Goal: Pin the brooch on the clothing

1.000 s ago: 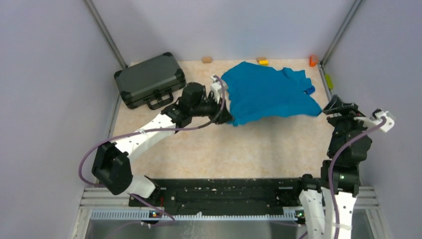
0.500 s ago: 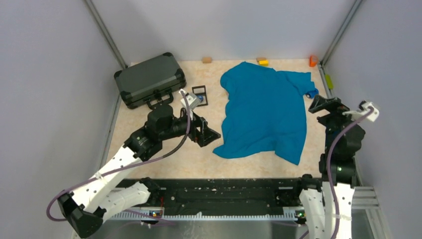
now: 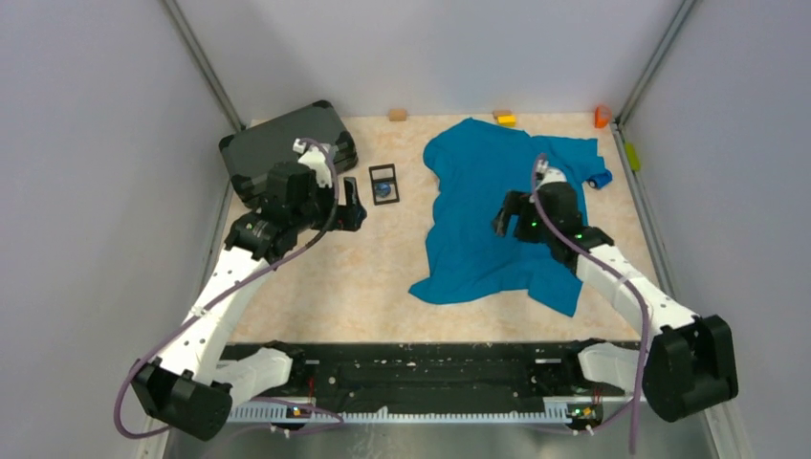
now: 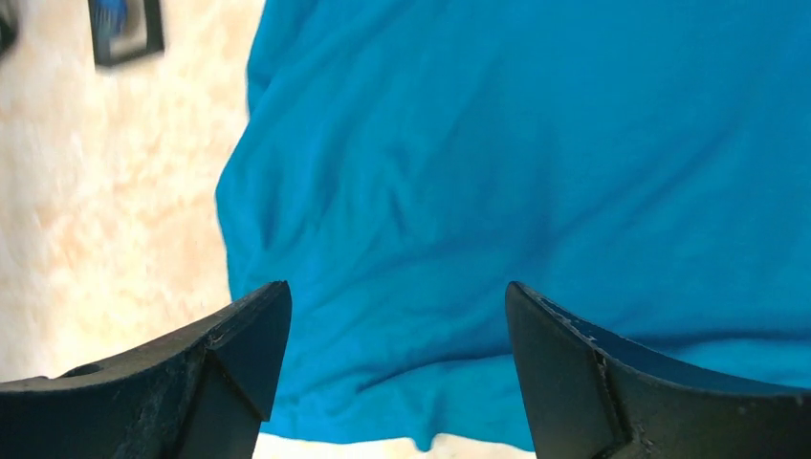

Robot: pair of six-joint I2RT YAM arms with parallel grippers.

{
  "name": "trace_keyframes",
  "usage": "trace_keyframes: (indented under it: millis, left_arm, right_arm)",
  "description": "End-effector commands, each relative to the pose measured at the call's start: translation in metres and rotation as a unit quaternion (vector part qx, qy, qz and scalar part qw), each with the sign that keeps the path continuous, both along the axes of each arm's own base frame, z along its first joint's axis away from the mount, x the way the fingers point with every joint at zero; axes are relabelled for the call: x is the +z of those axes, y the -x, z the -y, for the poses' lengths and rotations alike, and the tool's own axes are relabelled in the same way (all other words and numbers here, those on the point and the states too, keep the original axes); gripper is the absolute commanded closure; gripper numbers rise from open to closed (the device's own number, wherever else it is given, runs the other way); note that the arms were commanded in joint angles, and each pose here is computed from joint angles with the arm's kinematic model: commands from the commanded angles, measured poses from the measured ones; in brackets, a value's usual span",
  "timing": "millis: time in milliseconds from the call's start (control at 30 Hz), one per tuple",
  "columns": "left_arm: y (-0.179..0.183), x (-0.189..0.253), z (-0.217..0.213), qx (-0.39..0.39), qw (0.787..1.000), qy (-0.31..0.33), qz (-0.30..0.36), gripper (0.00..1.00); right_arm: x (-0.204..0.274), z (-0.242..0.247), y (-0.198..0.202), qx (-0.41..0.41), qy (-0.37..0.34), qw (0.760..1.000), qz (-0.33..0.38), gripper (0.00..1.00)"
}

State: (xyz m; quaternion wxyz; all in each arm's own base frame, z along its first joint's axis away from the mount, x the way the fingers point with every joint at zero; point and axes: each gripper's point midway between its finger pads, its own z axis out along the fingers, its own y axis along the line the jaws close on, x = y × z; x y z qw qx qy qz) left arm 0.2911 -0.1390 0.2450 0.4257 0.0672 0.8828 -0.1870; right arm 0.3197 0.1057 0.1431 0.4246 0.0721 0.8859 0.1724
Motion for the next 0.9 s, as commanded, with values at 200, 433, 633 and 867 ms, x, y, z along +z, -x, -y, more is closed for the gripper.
trace_keyframes:
  millis: [200, 433, 633, 867]
  left_arm:
    - [-0.015, -0.027, -0.062, 0.103, 0.990, -0.091, 0.030, 0.02]
    - [-0.012, -0.024, -0.068, 0.114, 0.988, -0.096, 0.040, 0.02]
    - [-0.010, -0.025, -0.066, 0.109, 0.989, -0.092, 0.041, 0.02]
    - [-0.010, -0.028, -0.064, 0.107, 0.990, -0.089, 0.036, 0.02]
  right_arm:
    - [-0.042, -0.135, 0.023, 0.135, 0.094, 0.986, -0.009, 0.25]
    - [-0.090, -0.169, 0.048, 0.176, 0.130, 0.975, -0.048, 0.33]
    - [-0.105, -0.171, 0.054, 0.187, 0.141, 0.970, -0.060, 0.44]
    - [-0.125, -0.148, 0.080, 0.182, 0.155, 0.966, -0.102, 0.92]
